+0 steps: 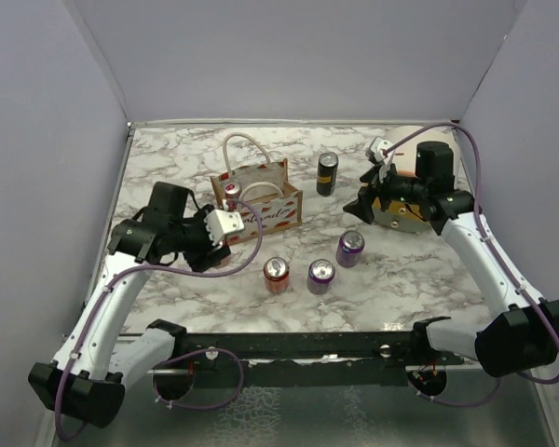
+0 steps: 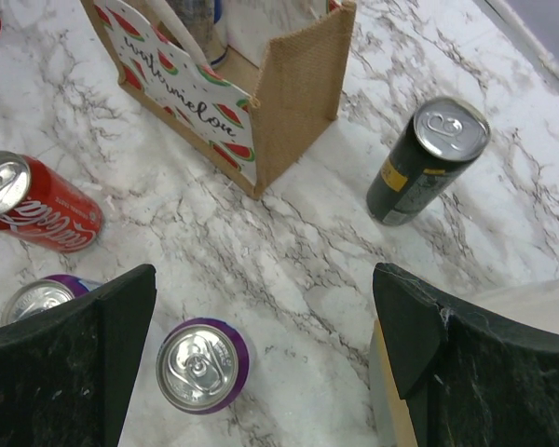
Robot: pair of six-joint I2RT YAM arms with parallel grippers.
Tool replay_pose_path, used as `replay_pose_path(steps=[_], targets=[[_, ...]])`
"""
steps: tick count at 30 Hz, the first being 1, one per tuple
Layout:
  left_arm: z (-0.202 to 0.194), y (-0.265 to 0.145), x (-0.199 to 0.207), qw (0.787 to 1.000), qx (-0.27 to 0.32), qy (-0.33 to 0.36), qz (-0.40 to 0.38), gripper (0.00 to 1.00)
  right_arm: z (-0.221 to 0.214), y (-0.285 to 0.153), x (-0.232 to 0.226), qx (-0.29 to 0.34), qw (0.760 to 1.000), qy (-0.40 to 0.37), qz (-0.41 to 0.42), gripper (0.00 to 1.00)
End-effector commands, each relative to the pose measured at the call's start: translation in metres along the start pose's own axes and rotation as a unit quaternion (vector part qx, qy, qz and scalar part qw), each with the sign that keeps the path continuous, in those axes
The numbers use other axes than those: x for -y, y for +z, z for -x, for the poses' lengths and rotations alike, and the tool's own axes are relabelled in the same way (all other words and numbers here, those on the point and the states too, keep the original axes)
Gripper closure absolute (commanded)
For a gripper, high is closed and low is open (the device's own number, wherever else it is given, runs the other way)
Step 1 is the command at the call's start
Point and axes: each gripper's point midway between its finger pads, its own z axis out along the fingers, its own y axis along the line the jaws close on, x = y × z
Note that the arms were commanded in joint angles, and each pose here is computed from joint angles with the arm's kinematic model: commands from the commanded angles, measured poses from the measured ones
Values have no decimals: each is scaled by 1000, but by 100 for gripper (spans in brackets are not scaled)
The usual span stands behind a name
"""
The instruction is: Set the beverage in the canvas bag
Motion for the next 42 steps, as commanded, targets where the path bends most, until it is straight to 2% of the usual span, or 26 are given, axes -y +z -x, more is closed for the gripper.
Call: replay_pose_path(steps=[1,5,13,17,23,26,30,36,42], targets=[[35,-48,-22,994,78,-41,60,100,38,13,-6,51,998,-33,24,1],[60,-82,-54,979,132,-95,125,100,51,32,-20,63,995,-49,61,1],[93,-121,-125,937,176,-158,256,100,71,82,-61,70,981,-112,144,1],[106,-124,-147,924,200,-186,269,100,93,111,-82,82,972,-136,171,2],[108,-110,-166,914,209,-226,265,100,112,144,-96,88,964,-150,199,4],[115,-102,-165,917,220,-233,238,100,115,149,-113,88,957,-151,230,10],[120,-91,-165,922,232,-229,211,100,105,141,-139,94,943,-156,278,26],[126,-73,-175,922,242,-240,184,100,87,130,-157,83,932,-145,321,43],[136,-48,-179,928,245,-240,147,100,66,123,-164,67,932,-139,329,54]])
